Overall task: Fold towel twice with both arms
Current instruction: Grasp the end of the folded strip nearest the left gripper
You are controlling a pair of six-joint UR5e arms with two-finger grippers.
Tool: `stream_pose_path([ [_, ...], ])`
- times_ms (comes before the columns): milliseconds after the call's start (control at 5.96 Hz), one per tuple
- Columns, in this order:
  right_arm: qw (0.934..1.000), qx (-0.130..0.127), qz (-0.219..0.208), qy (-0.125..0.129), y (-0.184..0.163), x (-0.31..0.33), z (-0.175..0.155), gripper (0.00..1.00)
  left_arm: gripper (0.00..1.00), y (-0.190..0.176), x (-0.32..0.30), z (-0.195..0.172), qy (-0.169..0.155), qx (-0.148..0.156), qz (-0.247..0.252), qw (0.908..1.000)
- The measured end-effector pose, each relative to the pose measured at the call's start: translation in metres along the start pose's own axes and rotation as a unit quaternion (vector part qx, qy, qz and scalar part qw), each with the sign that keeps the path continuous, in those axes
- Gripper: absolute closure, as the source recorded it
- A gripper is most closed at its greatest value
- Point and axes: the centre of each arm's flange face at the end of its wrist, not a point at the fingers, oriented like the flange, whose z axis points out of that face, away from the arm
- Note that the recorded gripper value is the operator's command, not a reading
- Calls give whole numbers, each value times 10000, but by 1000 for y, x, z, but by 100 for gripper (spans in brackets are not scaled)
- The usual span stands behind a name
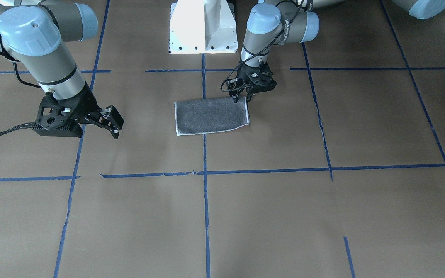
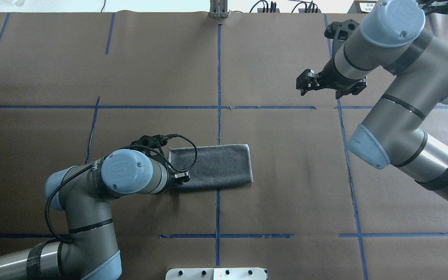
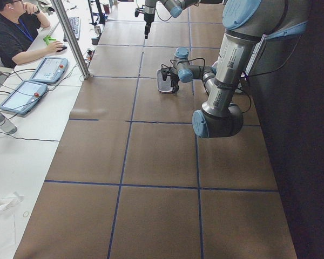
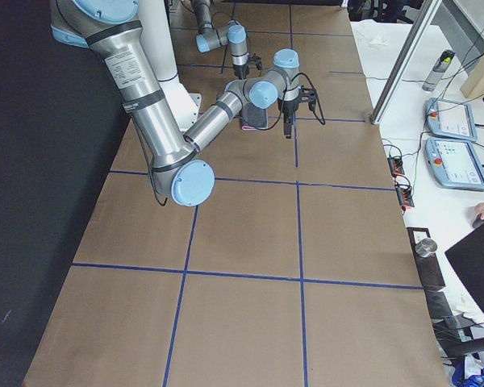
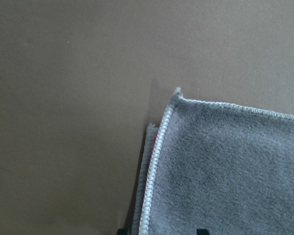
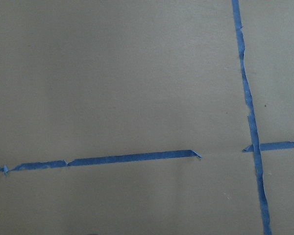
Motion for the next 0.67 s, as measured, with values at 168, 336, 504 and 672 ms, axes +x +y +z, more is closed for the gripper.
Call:
stream_pose_path([
  [168, 10000, -1, -1, 0, 0, 0, 0, 0, 52, 4, 0, 3, -19, -27, 23, 10000],
  [336, 10000, -4, -4, 0, 0, 0, 0, 0, 67, 6, -1, 4, -29, -41, 34, 10000],
  [504, 10000, -3, -4, -1, 0, 0, 0, 0, 82, 7, -1, 5, -39, -44, 36, 10000],
  [672, 10000, 0, -4, -4, 0, -1, 0, 0, 96, 7, -1, 6, -50, -46, 36, 10000],
])
